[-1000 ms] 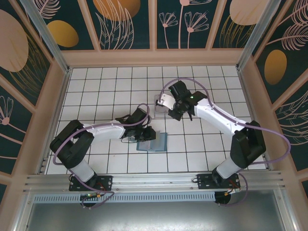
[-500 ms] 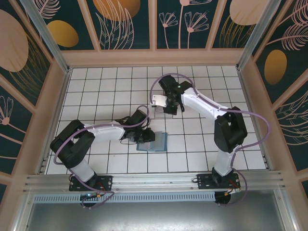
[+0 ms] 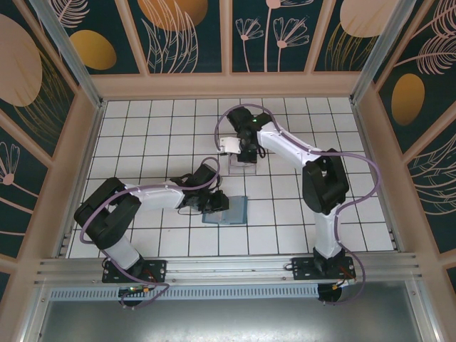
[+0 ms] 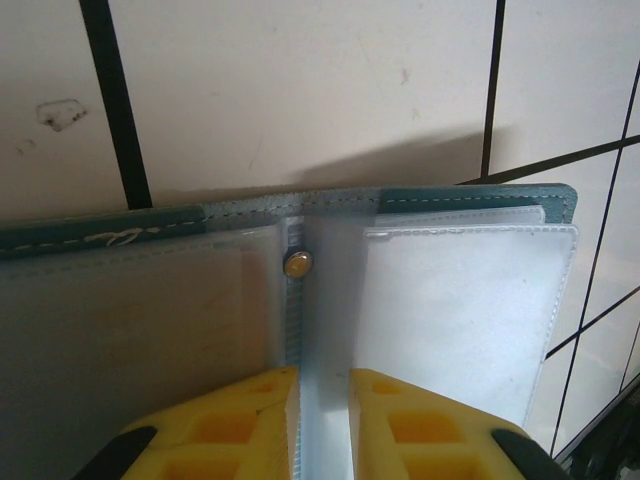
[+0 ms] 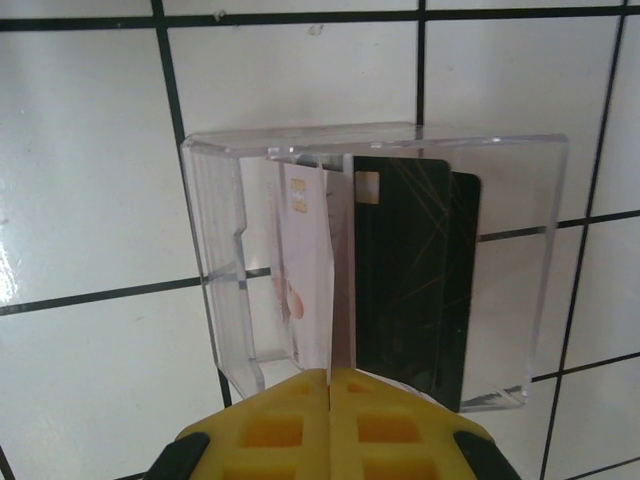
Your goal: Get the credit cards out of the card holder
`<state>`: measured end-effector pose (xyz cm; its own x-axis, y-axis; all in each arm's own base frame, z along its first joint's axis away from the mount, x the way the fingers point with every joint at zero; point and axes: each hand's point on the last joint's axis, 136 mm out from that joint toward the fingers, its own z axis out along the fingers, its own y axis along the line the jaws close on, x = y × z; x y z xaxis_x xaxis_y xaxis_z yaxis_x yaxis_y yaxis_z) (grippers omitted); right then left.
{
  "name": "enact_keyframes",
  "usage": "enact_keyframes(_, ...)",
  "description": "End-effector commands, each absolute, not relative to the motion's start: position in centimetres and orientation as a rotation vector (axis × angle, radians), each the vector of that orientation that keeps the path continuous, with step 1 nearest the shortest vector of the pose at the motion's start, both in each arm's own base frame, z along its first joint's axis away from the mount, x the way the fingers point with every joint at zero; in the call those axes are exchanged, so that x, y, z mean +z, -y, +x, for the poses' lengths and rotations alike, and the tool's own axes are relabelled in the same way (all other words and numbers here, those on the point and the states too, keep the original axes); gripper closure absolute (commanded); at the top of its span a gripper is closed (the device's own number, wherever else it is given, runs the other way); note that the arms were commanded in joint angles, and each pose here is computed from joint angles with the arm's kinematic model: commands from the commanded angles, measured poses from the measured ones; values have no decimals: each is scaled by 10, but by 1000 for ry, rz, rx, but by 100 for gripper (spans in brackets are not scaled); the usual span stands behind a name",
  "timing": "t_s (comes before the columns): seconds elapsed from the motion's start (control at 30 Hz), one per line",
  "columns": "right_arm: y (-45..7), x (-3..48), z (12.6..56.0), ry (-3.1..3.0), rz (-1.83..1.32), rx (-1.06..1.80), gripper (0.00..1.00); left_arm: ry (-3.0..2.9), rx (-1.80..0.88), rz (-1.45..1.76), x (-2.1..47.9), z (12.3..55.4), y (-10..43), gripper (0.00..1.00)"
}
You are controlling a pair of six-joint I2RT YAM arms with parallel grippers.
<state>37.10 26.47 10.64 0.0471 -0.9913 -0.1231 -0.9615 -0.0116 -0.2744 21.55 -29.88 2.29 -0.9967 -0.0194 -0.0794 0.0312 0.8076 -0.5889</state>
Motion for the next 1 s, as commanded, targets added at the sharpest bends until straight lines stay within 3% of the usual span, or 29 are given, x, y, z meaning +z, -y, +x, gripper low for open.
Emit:
enact_keyframes(0.0,-256,97,370,-2017,-2101,-157,100,-2912,-951,5,22,211,298,78)
enact_keyframes(0.33,-255,77,369,-2054,-2129,-139,100,-2912,-953,-5,21,210,297,78)
enact_keyframes(0.43,-257,82,376,-2045,-2096,-167,88,-2912,-952,-7,21,210,296,78)
enact_keyframes(0.6,-258,109,406,-1964,-1951,-337,76,-2911,-952,-7,21,210,296,78)
enact_keyframes(0.77,-259,143,424,-1882,-1793,-436,73,-2905,-955,-5,24,211,297,78)
enact_keyframes(0.97,-264,180,416,-1906,-1577,-349,72,-2894,-959,1,30,215,300,78)
